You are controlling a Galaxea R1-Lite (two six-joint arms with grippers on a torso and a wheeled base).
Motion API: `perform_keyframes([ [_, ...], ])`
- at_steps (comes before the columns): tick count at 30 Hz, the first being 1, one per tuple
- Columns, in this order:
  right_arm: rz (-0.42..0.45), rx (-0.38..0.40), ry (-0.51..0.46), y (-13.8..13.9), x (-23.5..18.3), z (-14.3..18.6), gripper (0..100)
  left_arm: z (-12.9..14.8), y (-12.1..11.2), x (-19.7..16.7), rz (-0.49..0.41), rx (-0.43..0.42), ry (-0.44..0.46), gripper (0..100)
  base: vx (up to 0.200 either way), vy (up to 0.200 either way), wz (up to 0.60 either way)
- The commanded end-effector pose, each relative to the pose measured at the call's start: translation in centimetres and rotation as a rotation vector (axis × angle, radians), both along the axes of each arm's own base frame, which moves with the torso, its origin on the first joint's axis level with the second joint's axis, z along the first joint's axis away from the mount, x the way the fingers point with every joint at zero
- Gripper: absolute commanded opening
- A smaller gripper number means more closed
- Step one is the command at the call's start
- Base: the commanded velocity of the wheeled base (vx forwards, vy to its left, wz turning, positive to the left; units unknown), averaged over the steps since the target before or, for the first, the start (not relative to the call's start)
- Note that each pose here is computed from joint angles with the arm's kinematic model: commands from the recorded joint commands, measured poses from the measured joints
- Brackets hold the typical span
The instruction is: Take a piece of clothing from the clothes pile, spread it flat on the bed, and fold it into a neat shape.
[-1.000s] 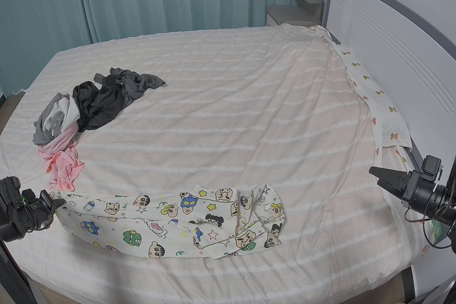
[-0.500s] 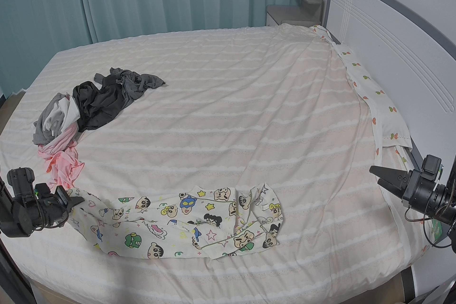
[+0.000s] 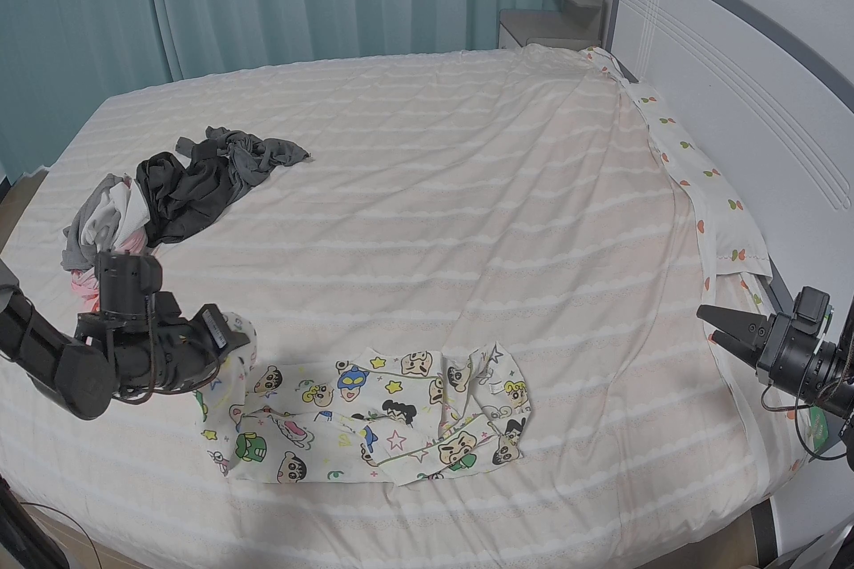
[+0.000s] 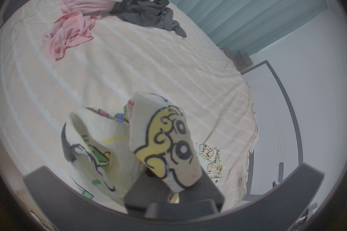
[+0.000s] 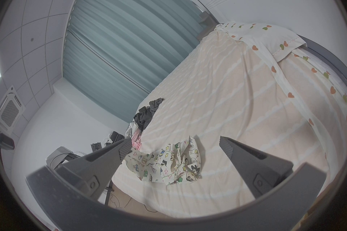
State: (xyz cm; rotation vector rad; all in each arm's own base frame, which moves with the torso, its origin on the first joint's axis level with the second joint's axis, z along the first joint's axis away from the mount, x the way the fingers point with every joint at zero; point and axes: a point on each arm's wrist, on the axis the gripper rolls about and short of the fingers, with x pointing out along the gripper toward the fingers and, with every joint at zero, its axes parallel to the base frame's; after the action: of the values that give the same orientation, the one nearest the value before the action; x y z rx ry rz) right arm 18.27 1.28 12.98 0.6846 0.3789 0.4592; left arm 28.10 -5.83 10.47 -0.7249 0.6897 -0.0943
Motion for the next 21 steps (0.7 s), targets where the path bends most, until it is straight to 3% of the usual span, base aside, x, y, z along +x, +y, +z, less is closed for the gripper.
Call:
perform_keyframes([
  [1,-0.007,0.0,-0.006,-0.1,0.0,0.1,100,1.8,-8.9,1.6,-0.079,0.032,-0.052,0,0.0,0.0,0.0],
  [9,-0.005,-0.008,-0.008,-0.1,0.0,0.1,100,-0.5,-14.8,2.1,-0.102,0.045,-0.031,0,0.0,0.0,0.0],
  [16,-0.003,-0.009,-0.008,-0.1,0.0,0.0,100,-1.4,-16.9,2.9,-0.088,-0.02,-0.034,0,0.0,0.0,0.0],
  [21,0.0,-0.009,-0.005,-0.1,-0.1,0.0,100,-1.4,-17.4,3.4,-0.093,-0.067,-0.085,0,0.0,0.0,0.0],
])
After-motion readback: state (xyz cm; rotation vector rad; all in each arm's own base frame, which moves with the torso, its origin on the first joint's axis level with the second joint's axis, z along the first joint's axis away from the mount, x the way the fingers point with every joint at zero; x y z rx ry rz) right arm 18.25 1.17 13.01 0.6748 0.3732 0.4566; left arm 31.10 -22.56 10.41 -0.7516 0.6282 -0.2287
